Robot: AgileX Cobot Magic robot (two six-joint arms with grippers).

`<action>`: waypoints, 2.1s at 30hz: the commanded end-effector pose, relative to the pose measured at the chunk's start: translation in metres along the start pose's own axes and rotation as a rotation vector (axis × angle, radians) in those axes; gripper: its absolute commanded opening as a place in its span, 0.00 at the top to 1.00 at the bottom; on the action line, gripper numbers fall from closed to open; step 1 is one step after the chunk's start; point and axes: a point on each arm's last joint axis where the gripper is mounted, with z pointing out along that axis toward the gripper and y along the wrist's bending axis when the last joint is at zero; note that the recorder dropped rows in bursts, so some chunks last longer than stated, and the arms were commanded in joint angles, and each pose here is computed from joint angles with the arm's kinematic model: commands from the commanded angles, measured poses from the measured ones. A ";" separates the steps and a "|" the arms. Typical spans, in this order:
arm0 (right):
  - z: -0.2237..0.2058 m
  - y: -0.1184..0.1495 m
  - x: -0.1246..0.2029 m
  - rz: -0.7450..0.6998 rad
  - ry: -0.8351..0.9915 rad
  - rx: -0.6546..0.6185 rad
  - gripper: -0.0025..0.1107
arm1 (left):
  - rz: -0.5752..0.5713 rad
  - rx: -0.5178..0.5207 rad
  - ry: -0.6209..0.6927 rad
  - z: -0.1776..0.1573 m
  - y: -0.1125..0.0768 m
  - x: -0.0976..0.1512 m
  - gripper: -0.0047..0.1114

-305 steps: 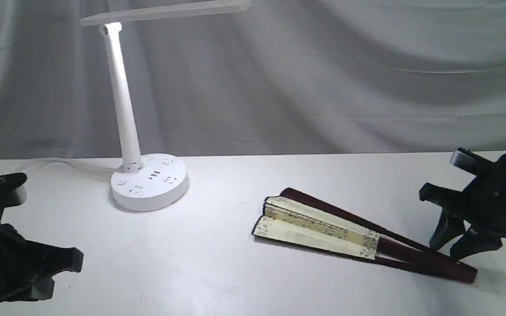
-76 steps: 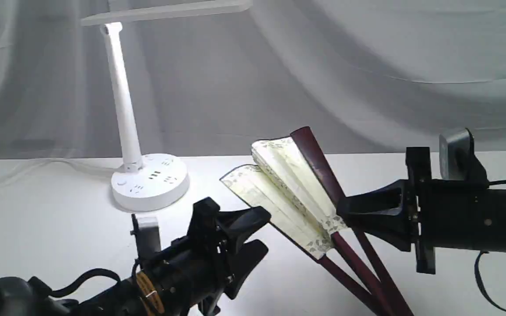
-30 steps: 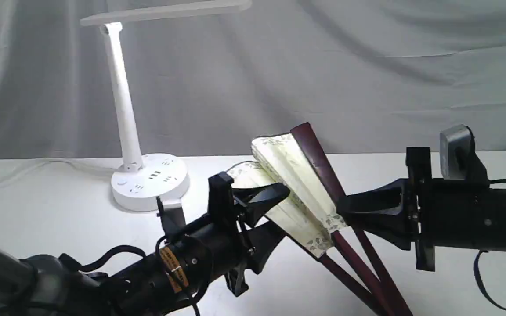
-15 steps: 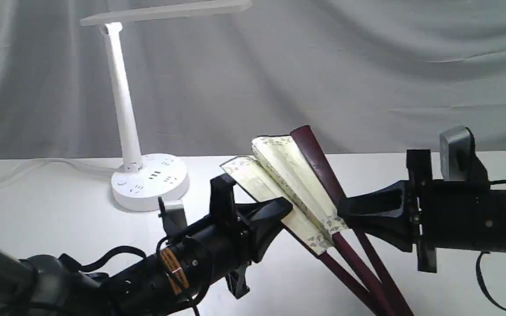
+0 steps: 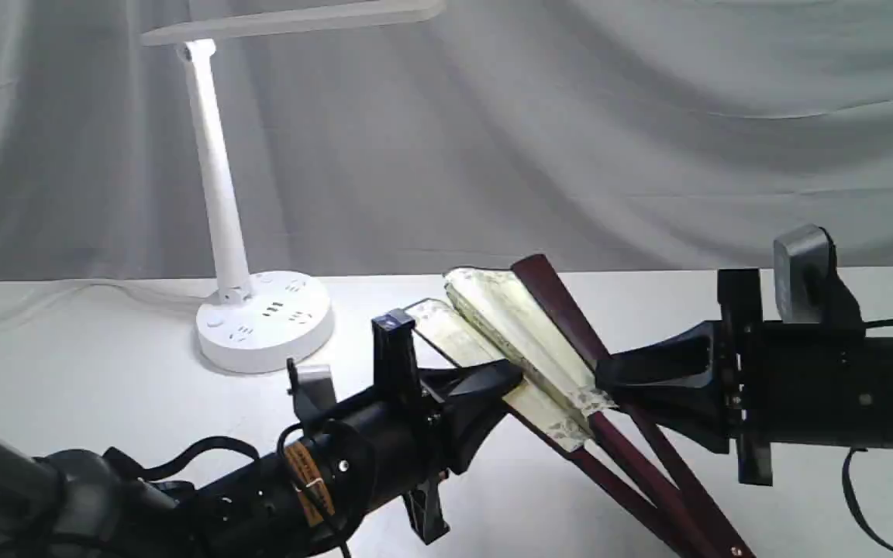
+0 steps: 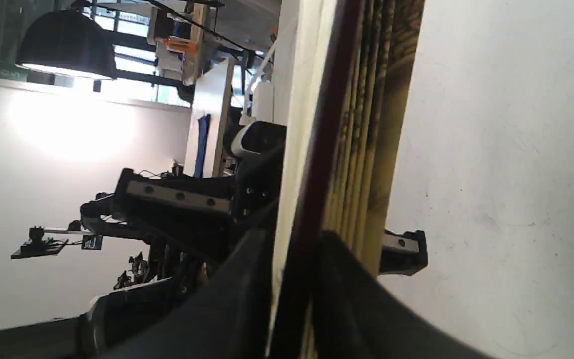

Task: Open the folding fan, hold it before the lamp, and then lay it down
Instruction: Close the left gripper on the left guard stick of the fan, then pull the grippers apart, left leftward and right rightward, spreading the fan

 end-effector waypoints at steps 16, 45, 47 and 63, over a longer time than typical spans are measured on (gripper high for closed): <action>-0.001 0.002 0.002 -0.032 0.015 -0.004 0.80 | 0.070 -0.039 0.197 -0.002 -0.003 0.001 0.96; -0.001 -0.002 -0.008 -0.024 -0.100 0.043 0.98 | 0.077 0.041 0.146 0.011 -0.020 -0.008 0.96; -0.002 -0.004 -0.009 -0.022 -0.114 0.065 0.98 | 0.072 0.050 0.125 0.011 -0.021 -0.010 0.96; -0.004 -0.011 -0.018 0.005 -0.206 0.146 0.98 | 0.004 0.117 -0.033 0.011 -0.027 -0.024 0.96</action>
